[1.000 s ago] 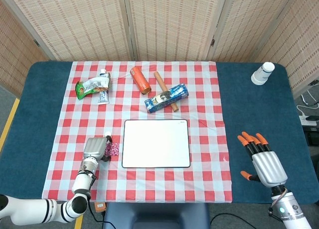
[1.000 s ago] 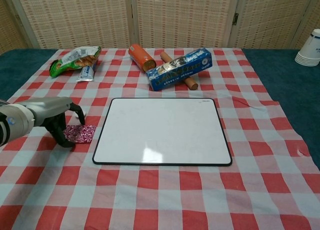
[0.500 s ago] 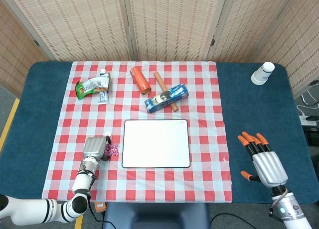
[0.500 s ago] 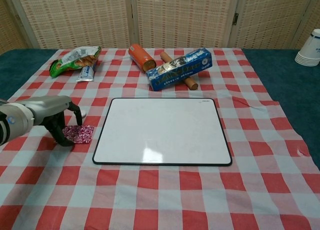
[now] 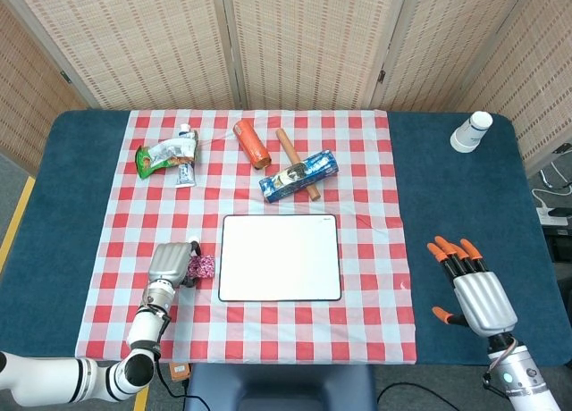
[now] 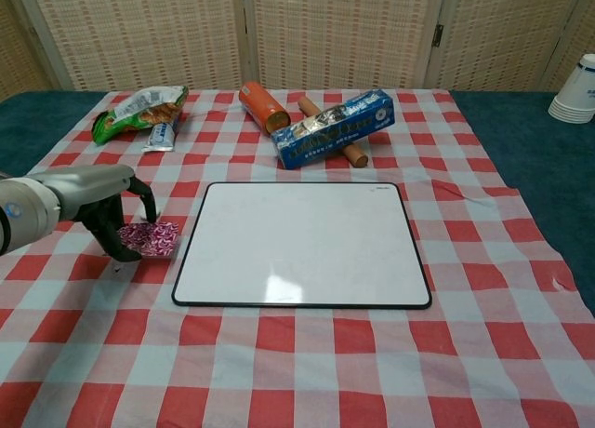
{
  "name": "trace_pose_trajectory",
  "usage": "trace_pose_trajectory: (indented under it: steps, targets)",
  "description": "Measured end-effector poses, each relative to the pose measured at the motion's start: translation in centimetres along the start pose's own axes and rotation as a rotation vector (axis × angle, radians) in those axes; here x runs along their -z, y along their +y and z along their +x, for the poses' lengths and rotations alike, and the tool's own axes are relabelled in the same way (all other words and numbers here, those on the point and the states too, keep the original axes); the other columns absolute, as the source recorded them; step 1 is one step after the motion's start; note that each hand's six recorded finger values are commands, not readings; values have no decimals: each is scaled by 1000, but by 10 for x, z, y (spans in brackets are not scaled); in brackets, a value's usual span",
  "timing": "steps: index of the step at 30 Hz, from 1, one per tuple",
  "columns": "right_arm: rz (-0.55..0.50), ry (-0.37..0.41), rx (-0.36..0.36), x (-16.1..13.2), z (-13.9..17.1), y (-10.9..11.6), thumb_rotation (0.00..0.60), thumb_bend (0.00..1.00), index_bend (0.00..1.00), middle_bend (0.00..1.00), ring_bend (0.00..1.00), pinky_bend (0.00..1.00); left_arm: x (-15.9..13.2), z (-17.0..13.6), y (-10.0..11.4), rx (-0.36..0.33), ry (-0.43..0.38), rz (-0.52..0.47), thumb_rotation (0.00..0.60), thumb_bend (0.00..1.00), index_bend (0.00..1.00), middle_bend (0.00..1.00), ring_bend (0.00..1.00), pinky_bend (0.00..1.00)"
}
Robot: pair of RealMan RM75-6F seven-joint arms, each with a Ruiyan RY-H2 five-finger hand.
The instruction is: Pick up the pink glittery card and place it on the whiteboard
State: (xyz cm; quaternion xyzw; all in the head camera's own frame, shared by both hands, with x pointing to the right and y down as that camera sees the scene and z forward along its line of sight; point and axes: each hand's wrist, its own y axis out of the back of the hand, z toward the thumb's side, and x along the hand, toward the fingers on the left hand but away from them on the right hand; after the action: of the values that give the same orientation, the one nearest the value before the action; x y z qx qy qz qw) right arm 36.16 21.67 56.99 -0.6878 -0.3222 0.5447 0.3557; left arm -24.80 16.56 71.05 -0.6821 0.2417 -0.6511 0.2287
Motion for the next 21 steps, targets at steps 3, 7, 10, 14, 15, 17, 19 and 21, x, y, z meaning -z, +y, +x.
trace_pose_trajectory:
  steps: [3,7,10,14,15,17,19,21]
  targets:
    - [-3,3,1,0,1,0,600,45,0,7,0,0,-14,-5,7,-13,-35,0,600,237,394,1000,1000,1000]
    - [-8,4,1,0,1,1,600,46,0,7,0,0,-41,-8,15,-35,-85,15,600,237,394,1000,1000,1000]
    - [-13,5,2,1,1,2,600,45,0,7,0,0,-65,-9,21,-50,-122,18,600,237,394,1000,1000,1000]
    - [-19,9,1,1,2,3,600,45,0,7,0,0,-95,-9,22,-53,-159,18,600,238,393,1000,1000,1000]
    - [-20,10,-1,2,2,3,600,45,0,7,0,0,-103,-8,21,-50,-162,16,600,237,393,1000,1000,1000]
    - [-24,10,-2,2,2,3,600,46,0,7,0,0,-114,-5,19,-42,-161,17,600,238,393,1000,1000,1000]
    - [-27,11,-4,3,2,4,600,46,0,7,0,0,-126,-1,15,-34,-155,23,600,237,393,1000,1000,1000]
    - [-30,13,-8,3,2,3,600,46,0,7,0,0,-135,3,12,-28,-148,30,600,238,392,1000,1000,1000]
